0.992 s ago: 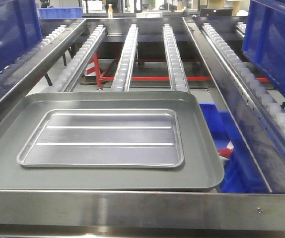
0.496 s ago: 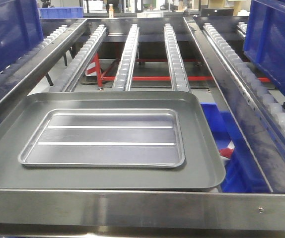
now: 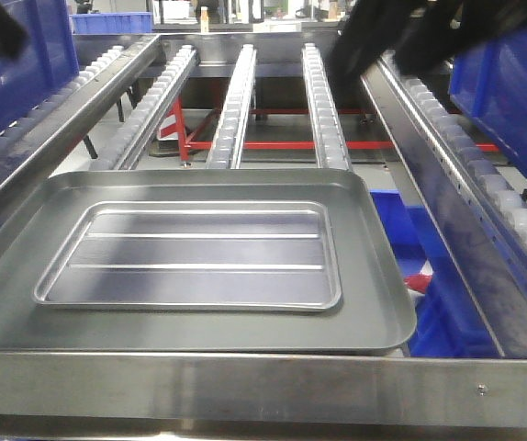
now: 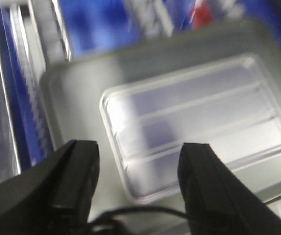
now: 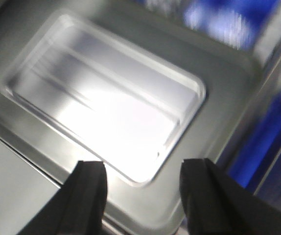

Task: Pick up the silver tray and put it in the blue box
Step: 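Lower both grippers onto opposite edges of the small silver tray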

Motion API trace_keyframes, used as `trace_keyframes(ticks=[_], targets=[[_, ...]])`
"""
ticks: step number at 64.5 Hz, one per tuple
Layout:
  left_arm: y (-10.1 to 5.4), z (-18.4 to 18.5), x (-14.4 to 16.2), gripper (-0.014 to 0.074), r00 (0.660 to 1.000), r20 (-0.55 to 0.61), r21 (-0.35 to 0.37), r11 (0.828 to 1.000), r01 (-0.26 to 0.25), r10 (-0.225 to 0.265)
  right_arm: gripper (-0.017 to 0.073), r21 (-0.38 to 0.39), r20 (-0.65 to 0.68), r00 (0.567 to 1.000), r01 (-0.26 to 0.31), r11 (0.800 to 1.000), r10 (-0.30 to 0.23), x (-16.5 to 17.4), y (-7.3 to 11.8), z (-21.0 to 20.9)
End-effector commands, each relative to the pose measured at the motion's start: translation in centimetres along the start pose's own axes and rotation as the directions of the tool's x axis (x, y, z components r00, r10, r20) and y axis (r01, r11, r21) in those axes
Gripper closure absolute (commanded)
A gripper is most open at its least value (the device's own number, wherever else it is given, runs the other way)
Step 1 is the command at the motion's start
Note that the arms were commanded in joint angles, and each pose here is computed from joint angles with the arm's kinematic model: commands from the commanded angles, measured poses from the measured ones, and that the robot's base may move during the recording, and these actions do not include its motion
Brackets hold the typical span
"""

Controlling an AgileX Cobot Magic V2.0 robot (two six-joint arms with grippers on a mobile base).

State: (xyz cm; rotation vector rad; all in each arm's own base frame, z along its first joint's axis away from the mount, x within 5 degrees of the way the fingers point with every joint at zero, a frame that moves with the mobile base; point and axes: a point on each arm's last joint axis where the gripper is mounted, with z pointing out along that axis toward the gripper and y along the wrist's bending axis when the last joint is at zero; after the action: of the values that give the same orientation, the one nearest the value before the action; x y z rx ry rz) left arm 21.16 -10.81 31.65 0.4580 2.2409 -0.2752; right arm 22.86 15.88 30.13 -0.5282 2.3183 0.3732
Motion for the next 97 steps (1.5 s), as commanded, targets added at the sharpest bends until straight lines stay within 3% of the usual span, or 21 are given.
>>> trace_keyframes(ticks=[1, 7, 12, 25, 41, 68, 76, 89, 92, 97], targets=[[0.4, 0.8, -1.8, 0.0302, 0.998, 0.012, -0.014, 0.998, 0.055, -0.054, 0.0108, 0.022, -0.020, 0.996, -0.086, 0.996, 0.086, -2.5, -0.2, 0.6], [1.0, 2.9, -1.9, 0.0302, 0.989, -0.040, -0.043, 0.989, 0.142, -0.144, 0.0108, 0.075, -0.100, 0.983, -0.150, 0.986, 0.157, -3.4, -0.5, 3.2], [1.3, 4.9, -1.7, 0.0302, 0.978, -0.092, -0.062, 0.981, 0.183, -0.188, 0.0108, 0.128, -0.128, 0.973, -0.176, 0.976, 0.193, -4.3, -0.8, 5.0], [1.5, 9.1, -1.5, 0.0302, 0.951, -0.235, -0.100, 0.978, 0.182, -0.201, 0.0108, 0.253, -0.162, 0.949, -0.225, 0.941, 0.270, -4.7, -1.6, 8.7], [1.7, 12.9, -1.2, 0.0302, 0.906, -0.336, -0.147, 0.965, 0.219, -0.257, 0.0108, 0.251, -0.162, 0.940, -0.256, 0.933, 0.301, -4.3, -1.6, 10.9], [1.9, 16.6, 0.8, 0.0308, 0.871, -0.408, -0.176, 0.960, 0.220, -0.274, 0.0118, 0.254, -0.203, 0.922, -0.276, 0.927, 0.330, -2.9, -1.7, 14.3], [1.9, 17.0, 1.1, 0.0384, 0.864, -0.421, -0.180, 0.959, 0.218, -0.275, 0.0218, 0.266, -0.225, 0.916, -0.270, 0.926, 0.332, -2.4, -1.8, 14.9], [1.9, 17.1, 1.2, 0.0670, 0.865, -0.421, -0.180, 0.960, 0.214, -0.272, 0.0519, 0.277, -0.245, 0.910, -0.264, 0.924, 0.334, -2.1, -1.8, 15.2], [1.9, 17.1, 1.2, 0.0709, 0.865, -0.421, -0.180, 0.960, 0.214, -0.272, 0.0503, 0.276, -0.243, 0.911, -0.264, 0.924, 0.333, -2.1, -1.8, 15.2], [1.9, 17.1, 1.1, 0.0690, 0.864, -0.420, -0.183, 0.959, 0.218, -0.277, 0.0504, 0.276, -0.242, 0.912, -0.264, 0.924, 0.333, -2.2, -1.8, 15.1]])
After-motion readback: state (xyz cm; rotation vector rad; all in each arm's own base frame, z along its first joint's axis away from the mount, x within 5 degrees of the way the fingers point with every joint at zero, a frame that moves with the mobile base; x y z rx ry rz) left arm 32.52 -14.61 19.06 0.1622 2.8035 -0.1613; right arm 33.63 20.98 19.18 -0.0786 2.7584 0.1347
